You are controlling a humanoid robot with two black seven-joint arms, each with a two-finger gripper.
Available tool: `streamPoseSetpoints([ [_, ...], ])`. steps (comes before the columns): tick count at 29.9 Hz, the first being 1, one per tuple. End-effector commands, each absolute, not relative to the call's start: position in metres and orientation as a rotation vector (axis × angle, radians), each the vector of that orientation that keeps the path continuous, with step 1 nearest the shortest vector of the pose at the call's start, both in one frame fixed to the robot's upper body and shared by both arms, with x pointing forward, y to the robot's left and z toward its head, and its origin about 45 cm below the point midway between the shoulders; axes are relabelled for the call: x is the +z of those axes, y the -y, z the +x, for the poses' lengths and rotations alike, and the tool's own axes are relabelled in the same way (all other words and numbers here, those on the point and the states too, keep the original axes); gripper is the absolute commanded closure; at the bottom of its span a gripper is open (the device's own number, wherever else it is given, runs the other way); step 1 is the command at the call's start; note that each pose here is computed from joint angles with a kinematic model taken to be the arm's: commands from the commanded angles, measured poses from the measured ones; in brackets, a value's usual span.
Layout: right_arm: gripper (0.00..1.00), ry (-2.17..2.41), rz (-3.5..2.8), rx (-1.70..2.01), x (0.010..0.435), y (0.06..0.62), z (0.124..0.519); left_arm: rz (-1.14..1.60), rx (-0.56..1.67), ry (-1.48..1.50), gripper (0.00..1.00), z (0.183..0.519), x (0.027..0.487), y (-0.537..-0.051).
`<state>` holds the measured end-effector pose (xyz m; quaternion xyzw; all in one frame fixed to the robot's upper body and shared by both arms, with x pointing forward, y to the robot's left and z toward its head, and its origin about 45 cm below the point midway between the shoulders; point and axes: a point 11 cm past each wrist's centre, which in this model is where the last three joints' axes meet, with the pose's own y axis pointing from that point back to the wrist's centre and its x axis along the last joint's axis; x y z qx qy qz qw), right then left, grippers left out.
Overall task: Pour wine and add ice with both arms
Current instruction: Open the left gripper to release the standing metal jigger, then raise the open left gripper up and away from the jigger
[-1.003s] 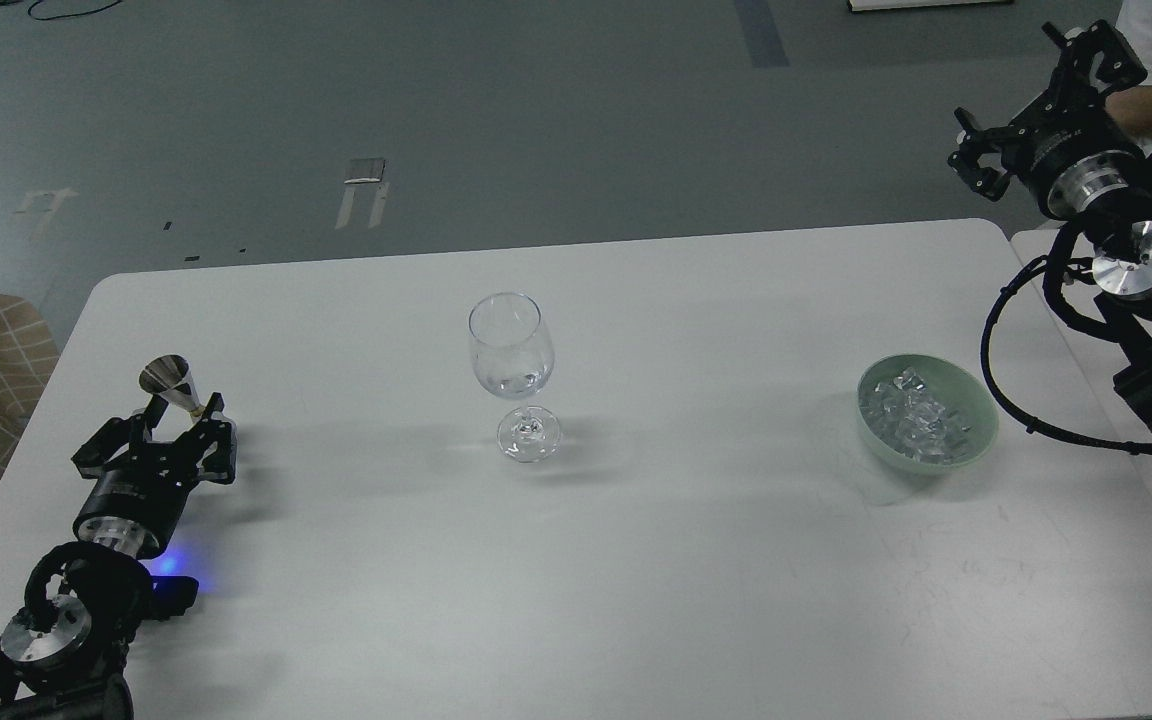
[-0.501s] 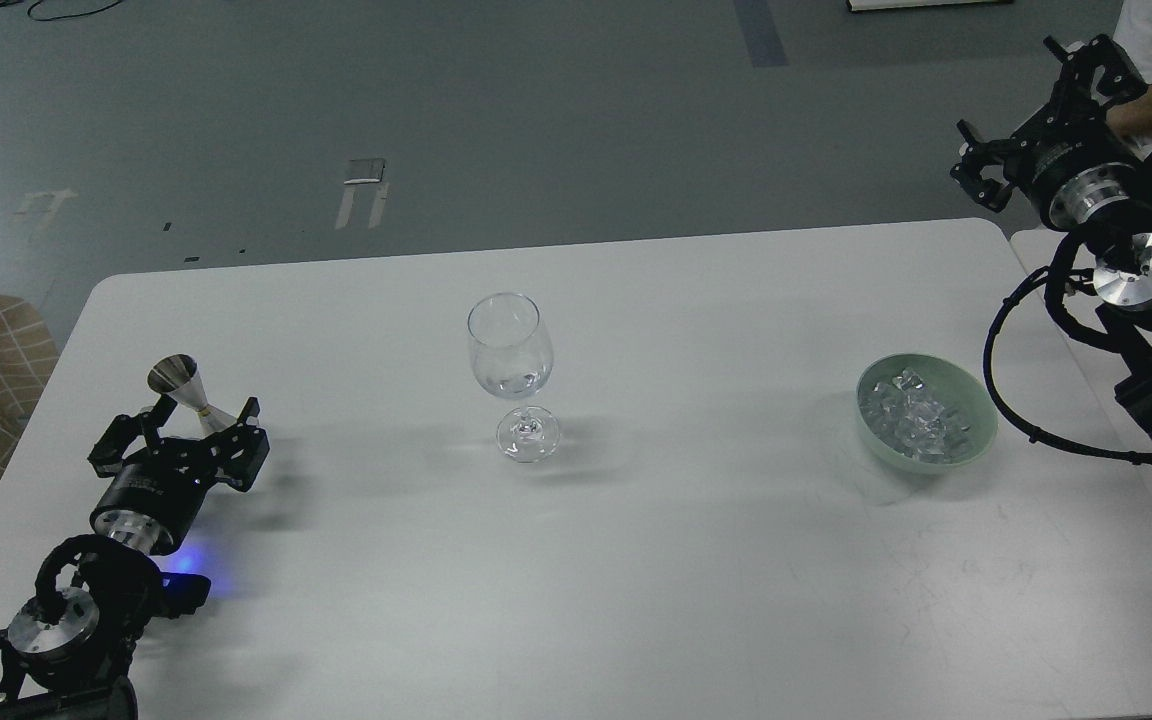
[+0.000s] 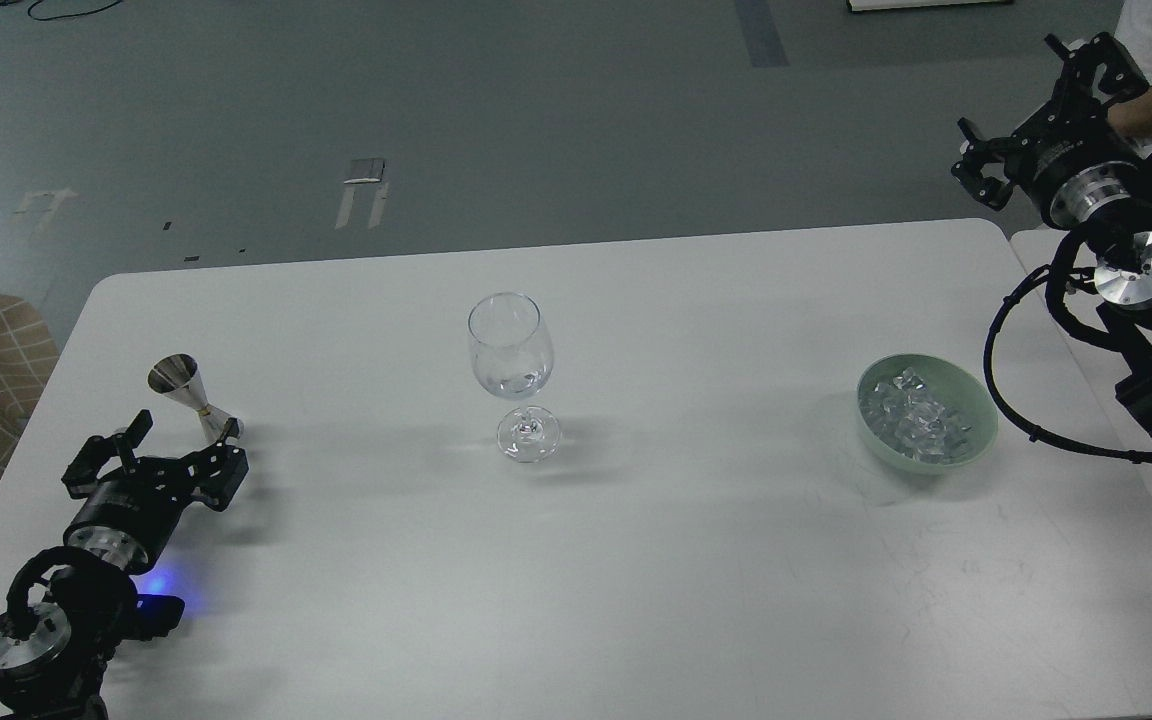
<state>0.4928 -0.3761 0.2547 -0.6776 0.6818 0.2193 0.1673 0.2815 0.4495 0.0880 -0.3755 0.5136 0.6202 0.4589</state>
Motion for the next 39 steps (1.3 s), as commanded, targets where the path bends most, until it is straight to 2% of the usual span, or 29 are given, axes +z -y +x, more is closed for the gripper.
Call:
streamPoseSetpoints([
  [1, 0.0, -1.938, -1.931, 0.625, 0.255, 0.375, 0.493, -0.914, 1.551, -1.272, 0.07, 0.27, 0.083, -0.455],
  [7, 0.0, -1.935, -1.93, 0.627, 0.254, 0.374, 0.493, -0.929, 1.501, -1.208, 0.07, 0.265, 0.109, -0.452],
  [15, 0.0, -1.956, -1.918, 0.648, 0.242, 0.381, 0.486, -0.923, 1.466, -1.192, 0.07, 0.275, 0.148, -0.439],
  [22, 0.0, -1.971, -1.901, 0.649, 0.237, 0.39, 0.48, -0.879, 1.471, -1.109, 0.03, 0.285, 0.173, -0.455],
  [31, 0.0, -1.954, -1.942, 0.566, 0.261, 0.4, 0.478, -0.766, 1.405, -0.956, 0.02, 0.295, 0.219, -0.469],
  [39, 0.0, -2.017, -1.922, 0.515, 0.269, 0.431, 0.468, -0.711, 1.374, -0.897, 0.02, 0.296, 0.237, -0.47],
])
